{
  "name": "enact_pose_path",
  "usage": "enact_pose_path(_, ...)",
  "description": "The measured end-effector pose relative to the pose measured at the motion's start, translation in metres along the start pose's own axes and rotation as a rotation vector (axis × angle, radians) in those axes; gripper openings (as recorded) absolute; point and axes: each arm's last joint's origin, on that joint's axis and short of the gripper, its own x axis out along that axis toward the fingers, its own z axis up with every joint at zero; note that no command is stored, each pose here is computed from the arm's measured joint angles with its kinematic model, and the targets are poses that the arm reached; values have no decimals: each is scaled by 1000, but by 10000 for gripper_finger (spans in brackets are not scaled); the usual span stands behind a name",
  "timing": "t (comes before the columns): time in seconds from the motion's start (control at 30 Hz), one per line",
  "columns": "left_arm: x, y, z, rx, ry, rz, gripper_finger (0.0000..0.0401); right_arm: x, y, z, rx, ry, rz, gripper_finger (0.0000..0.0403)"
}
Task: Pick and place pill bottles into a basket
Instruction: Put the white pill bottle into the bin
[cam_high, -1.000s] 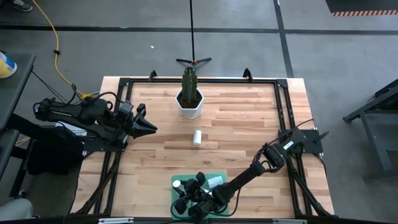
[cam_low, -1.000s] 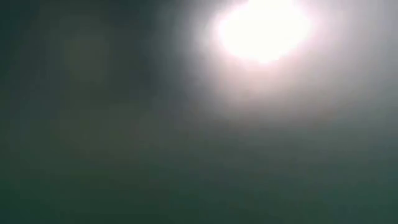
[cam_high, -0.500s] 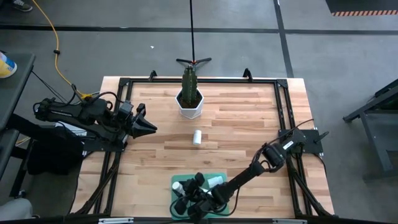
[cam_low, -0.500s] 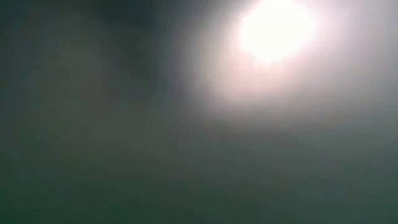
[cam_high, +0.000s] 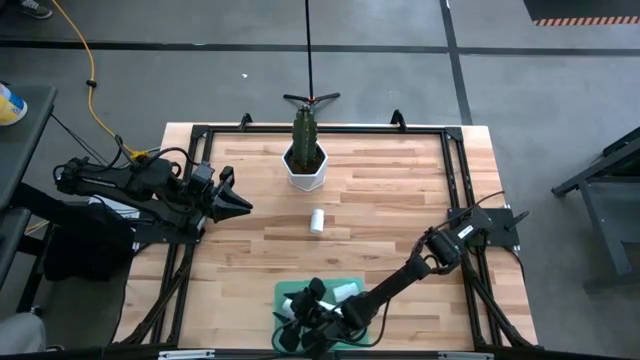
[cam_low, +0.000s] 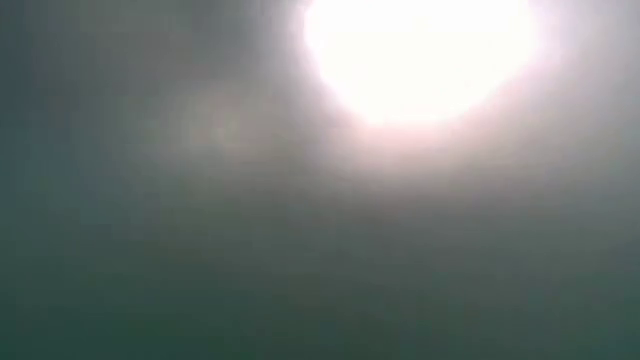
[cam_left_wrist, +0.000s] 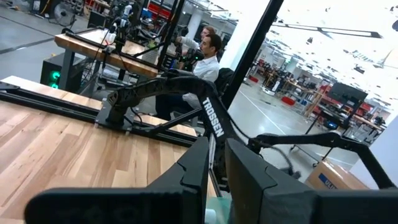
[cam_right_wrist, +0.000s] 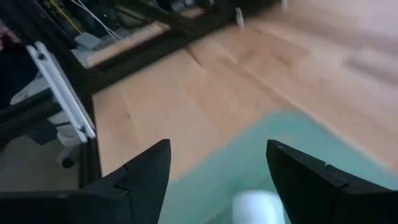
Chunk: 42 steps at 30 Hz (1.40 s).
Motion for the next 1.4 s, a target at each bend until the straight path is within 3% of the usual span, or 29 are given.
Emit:
enact_pose_path(0.2,0,0,0,0,0,0,90,-12,18,39,-129,-30,-34,256)
enact_pose_path(0.33,0,0,0,0,0,0,90,-20,8,68,-121,51,-182,252)
enact_pose_path(0.5,0,0,0,0,-1,0,90,-26,-22,104,34,202,-315,246)
enact_pose_path(0.63,0,0,0,-1,-1,0,90,-17,-47,127,211,392,-324,245)
enact_pose_path(0.83,0,0,0,-1,1,1,90,5,-75,147,333,551,-346,245)
enact_pose_path(1.07,0,0,0,-2,1,1,90,22,-105,164,402,634,-387,245)
enact_pose_path(1.4,0,0,-2,-3,24,-16,90,34,-153,183,423,706,-573,245)
